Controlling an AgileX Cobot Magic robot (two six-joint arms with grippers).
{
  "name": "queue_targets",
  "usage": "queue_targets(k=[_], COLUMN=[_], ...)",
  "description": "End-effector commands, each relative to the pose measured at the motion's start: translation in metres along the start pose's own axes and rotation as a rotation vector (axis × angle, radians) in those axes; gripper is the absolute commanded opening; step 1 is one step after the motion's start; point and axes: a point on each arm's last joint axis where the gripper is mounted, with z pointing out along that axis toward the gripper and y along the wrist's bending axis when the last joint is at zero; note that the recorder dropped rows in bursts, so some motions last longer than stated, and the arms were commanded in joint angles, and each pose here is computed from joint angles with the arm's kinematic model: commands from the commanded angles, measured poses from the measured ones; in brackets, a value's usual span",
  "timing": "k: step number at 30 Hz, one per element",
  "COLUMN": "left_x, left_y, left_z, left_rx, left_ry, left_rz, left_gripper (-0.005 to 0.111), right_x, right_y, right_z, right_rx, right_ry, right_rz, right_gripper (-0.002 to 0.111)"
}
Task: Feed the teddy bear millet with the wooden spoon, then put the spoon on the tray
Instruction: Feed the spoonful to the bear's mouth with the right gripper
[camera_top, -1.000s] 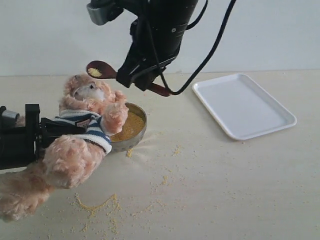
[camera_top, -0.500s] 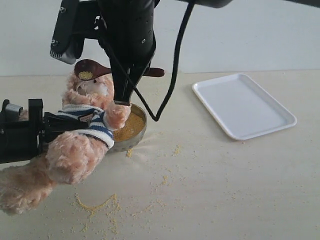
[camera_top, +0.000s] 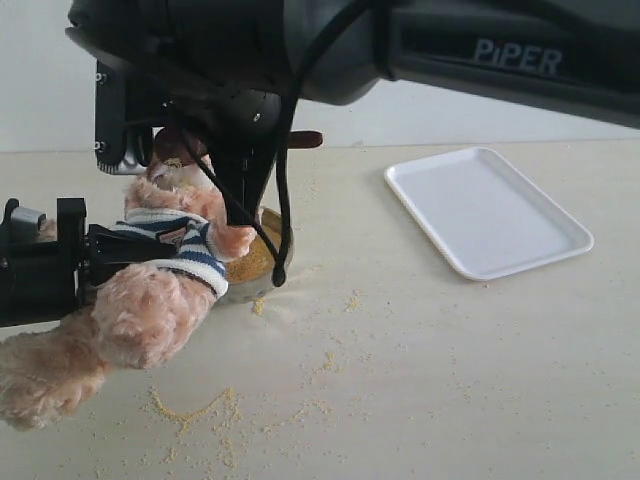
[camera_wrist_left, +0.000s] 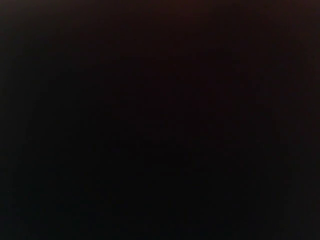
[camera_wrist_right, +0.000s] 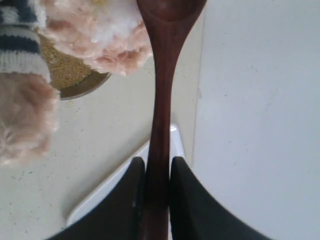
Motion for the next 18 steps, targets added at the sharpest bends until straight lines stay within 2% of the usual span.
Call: queue_targets(k=[1, 7, 9, 14, 18], left_x=[-0.001, -0.001, -0.001, -0.001, -0.001], left_y=[-0.007, -0.007, -0.007, -0.007, -0.007], left_z=[0.001, 0.001, 0.001, 0.001, 0.001], left_rx=[0.038, 0.038, 0.038, 0.038, 0.038], left_ry=[0.004, 0.004, 0.004, 0.004, 0.004], left_rz=[0.023, 0.026, 0.026, 0.026, 0.026], left_gripper=[0.005, 0.005, 0.005, 0.005, 0.005], right_x=[-0.003, -0.002, -0.009, -0.009, -0.01], right_y=[0.001, -0.001, 0.002, 0.002, 0.005], right_z=[-0.009, -0.01, -0.019, -0.024, -0.023], right_rx=[0.04, 0.069, 0.124, 0.162, 0.134], right_ry=[0.002, 0.024, 0.019, 0.047, 0.037], right_rz=[-0.026, -0.045, -0.083, -0.084, -0.058], right_gripper=[0.0, 0.0, 0.0, 0.0, 0.0])
